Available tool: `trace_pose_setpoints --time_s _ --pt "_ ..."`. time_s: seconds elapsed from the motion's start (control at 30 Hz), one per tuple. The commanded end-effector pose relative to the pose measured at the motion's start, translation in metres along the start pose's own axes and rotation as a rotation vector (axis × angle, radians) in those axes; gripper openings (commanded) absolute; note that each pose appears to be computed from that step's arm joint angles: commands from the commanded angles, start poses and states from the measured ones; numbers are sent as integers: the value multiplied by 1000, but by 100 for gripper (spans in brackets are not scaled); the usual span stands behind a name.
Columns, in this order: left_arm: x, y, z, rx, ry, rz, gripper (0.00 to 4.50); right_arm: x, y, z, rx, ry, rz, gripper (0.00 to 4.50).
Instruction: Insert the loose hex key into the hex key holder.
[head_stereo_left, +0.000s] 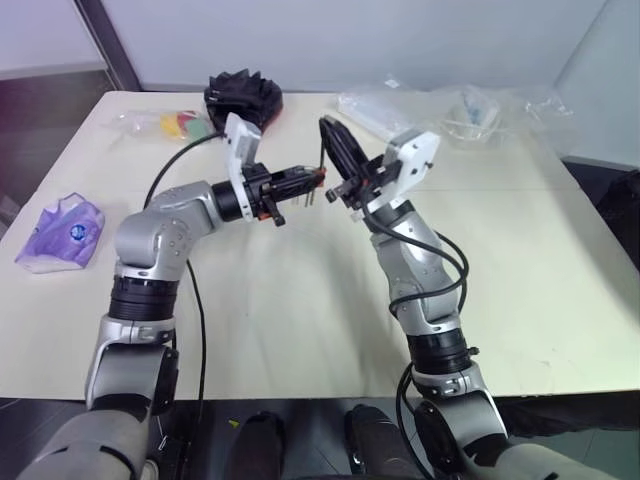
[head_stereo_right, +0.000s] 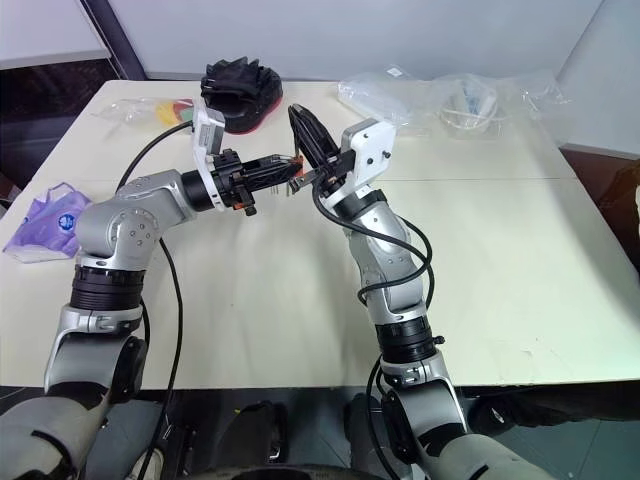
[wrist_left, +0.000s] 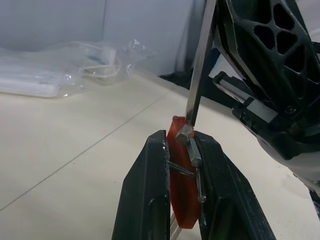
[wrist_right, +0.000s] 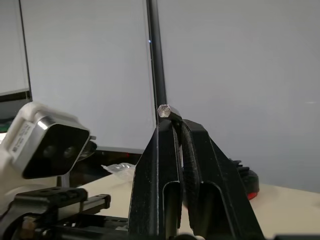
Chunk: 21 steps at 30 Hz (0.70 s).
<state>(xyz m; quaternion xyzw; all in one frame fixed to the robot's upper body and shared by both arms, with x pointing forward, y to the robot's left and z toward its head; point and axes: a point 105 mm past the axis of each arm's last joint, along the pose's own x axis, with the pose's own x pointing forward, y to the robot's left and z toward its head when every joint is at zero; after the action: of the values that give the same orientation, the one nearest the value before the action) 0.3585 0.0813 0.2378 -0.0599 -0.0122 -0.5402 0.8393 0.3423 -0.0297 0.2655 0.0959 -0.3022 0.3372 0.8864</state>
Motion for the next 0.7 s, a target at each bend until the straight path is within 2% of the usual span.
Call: trace_pose_setpoints --time_s 0.03,0.7 --pt "1 -4 21 60 -53 -17 12 2 4 14 -19 -52 19 6" --pt "2 -9 20 57 -48 -33 12 5 -2 10 -36 -45 -3 6"
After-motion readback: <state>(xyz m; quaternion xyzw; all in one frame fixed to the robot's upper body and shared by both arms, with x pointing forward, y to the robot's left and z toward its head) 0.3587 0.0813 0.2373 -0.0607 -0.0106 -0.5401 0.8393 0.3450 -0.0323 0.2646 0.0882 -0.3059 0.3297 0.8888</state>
